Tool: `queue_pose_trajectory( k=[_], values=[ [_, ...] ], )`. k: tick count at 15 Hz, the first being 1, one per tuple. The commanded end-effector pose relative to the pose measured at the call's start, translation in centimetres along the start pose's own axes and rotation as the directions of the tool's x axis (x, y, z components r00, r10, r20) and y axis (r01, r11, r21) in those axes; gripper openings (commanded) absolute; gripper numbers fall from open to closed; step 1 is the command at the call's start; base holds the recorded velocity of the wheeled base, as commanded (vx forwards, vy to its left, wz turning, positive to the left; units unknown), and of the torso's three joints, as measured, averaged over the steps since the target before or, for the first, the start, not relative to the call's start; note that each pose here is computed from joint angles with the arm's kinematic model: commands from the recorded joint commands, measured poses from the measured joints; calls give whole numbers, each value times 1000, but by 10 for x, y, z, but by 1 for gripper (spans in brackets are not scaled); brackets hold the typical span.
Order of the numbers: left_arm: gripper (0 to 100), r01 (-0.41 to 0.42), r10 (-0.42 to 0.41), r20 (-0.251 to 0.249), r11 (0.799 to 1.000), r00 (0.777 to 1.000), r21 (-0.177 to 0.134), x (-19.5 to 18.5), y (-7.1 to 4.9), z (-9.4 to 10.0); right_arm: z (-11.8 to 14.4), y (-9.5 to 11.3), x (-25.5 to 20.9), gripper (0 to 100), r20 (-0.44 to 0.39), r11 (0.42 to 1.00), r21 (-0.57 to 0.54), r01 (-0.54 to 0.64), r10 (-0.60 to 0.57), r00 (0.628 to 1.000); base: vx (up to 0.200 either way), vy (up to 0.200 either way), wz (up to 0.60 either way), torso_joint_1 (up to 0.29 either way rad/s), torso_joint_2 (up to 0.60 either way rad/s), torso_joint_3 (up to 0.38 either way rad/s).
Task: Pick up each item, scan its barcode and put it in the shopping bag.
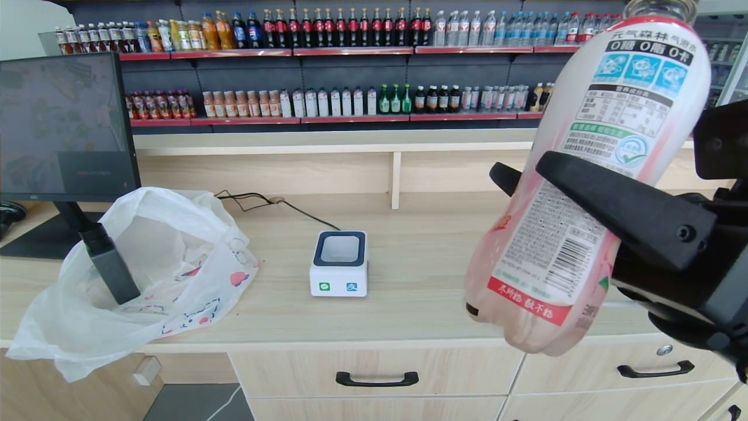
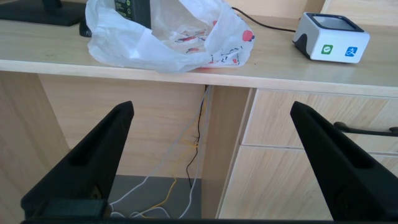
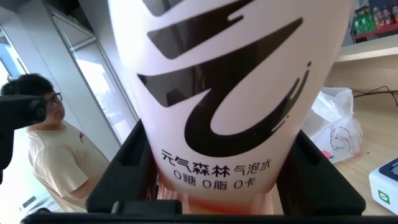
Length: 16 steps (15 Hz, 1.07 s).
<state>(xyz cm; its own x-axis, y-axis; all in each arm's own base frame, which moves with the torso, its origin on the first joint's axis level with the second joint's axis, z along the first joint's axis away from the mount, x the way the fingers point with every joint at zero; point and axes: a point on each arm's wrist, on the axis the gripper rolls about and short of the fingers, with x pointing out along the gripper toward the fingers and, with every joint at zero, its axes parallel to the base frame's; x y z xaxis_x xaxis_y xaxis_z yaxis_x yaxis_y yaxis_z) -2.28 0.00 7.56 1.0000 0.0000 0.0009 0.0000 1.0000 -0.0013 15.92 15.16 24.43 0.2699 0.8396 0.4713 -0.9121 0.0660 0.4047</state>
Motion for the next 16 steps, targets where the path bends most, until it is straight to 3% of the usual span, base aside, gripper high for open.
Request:
queue_pose_trajectory(
  k=[1,16],
  values=[
    [100,0,0,1,1000,1000,0,0,0,0,-1,3,0,0,-2,1000,3,-12,12,1000,0,0,0,0,0,0],
    [100,0,0,1,1000,1000,0,0,0,0,-17,-5,0,0,-56,996,-84,8,-12,998,0,0,0,0,0,0]
  ],
)
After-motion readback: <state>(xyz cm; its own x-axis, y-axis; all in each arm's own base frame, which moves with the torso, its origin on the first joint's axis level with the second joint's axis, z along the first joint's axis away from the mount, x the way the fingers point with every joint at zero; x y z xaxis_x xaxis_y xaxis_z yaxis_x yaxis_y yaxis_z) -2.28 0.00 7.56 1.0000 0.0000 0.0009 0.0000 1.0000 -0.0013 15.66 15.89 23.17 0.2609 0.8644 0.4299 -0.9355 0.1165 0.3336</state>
